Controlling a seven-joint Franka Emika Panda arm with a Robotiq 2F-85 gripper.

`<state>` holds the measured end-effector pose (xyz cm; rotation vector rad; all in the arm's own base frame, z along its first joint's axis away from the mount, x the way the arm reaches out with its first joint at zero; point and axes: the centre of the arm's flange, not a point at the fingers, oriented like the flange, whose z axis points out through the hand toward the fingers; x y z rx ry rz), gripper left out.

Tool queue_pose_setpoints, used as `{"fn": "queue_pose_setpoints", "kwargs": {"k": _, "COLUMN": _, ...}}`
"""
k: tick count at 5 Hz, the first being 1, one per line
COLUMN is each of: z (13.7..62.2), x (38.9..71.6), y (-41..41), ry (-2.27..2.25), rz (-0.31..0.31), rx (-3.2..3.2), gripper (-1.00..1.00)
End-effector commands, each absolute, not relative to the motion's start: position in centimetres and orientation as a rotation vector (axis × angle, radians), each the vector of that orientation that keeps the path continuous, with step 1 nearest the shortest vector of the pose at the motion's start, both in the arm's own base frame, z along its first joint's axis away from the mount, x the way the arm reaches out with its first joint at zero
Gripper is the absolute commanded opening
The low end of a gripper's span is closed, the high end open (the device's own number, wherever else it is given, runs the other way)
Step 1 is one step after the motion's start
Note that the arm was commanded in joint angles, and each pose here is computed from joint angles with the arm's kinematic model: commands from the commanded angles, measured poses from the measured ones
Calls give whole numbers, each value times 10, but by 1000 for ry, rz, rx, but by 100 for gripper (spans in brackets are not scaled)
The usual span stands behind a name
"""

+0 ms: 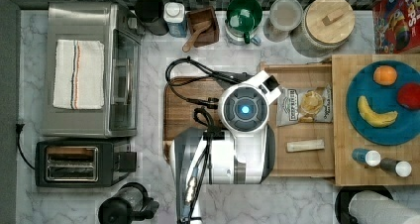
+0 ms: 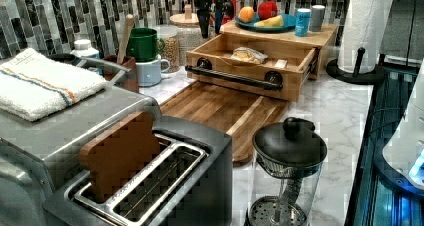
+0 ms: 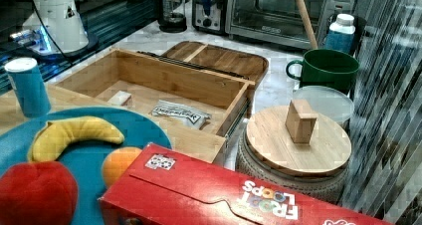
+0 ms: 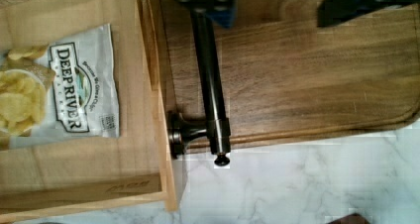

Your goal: Close the drawer.

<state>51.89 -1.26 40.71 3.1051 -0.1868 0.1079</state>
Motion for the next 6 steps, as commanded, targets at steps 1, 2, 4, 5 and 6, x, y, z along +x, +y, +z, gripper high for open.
{"fn": "queue_pose_setpoints", "kwargs": {"k": 1, "z": 355, "x": 529, "y": 44, "ry": 109, "rz": 90, "rx": 3105, "gripper": -100}}
{"fn": "queue_pose_setpoints", "kwargs": {"k": 2, "z": 328, "x": 526, "y": 34, "ry": 163, "rz": 109, "rx": 3117, "gripper": -100}}
{"fn": "queue_pose_setpoints", "kwargs": {"k": 4, "z": 295, "x": 522, "y": 9, "ry": 213, "rz": 100, "rx": 3182, "gripper": -100}}
{"fn": "queue_pose_setpoints", "kwargs": {"k": 5, "z": 285, "x": 525, "y": 3, "ry": 210, "rz": 70, "rx": 3185, "gripper": -100}}
{"fn": "queue_pose_setpoints", "kwargs": {"k": 6, "z": 274, "x": 527, "y": -4, "ry": 178, "rz": 87, "rx": 3189, "gripper": -100}}
